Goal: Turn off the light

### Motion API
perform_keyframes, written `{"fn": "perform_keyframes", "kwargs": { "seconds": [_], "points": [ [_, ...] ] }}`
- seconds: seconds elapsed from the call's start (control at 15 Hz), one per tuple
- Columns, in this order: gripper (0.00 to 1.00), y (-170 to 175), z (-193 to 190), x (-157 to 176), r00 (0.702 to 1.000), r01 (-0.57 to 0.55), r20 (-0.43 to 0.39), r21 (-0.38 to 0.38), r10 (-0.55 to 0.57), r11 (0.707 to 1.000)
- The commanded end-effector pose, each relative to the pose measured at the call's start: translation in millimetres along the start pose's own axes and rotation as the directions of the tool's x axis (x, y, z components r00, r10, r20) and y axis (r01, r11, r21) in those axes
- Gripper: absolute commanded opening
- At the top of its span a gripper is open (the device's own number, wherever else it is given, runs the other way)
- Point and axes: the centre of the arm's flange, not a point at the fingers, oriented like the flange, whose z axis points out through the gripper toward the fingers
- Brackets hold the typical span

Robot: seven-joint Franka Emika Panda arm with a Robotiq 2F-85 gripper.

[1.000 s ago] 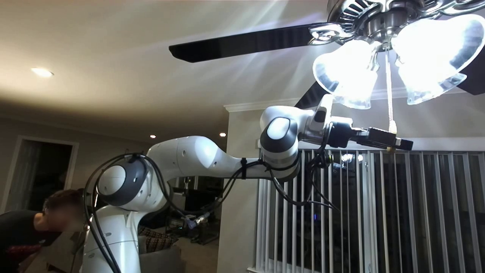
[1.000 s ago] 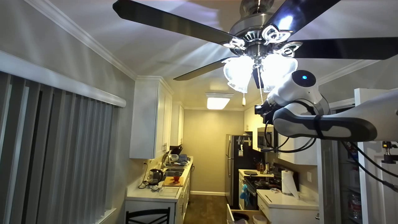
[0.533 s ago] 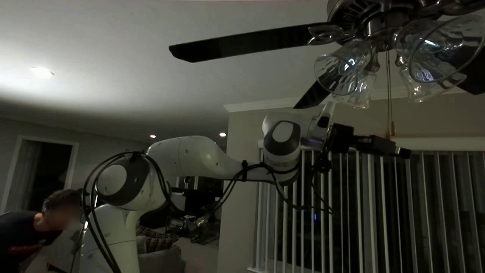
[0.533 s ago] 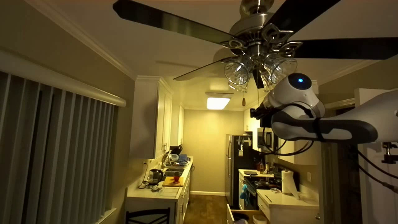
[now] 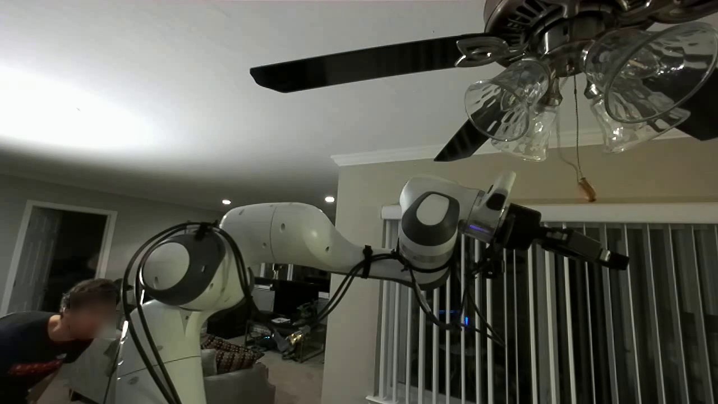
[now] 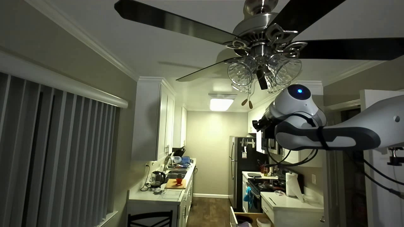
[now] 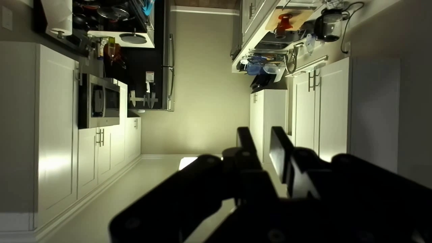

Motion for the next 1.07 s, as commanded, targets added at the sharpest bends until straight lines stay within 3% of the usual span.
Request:
{"fn": "perform_keyframes", "kwargs": {
  "seconds": [0.0,0.4,0.47,0.67,1.0],
  "points": [
    [0.51,-3.6,-5.9,-2.6,1.0,-0.004,0.004,0.014,0.004,1.0],
    [0.91,-3.1,-3.3,-17.7,0.998,0.042,0.05,0.012,-0.042,0.999],
    [0.71,-3.9,-5.0,-12.2,0.999,0.037,0.037,0.025,-0.038,0.999],
    [0.9,-3.2,-3.9,-15.3,0.998,0.044,0.044,0.027,-0.045,0.999],
    [0.91,-3.1,-3.8,-15.3,0.998,0.044,0.045,0.027,-0.045,0.999]
  ]
}}
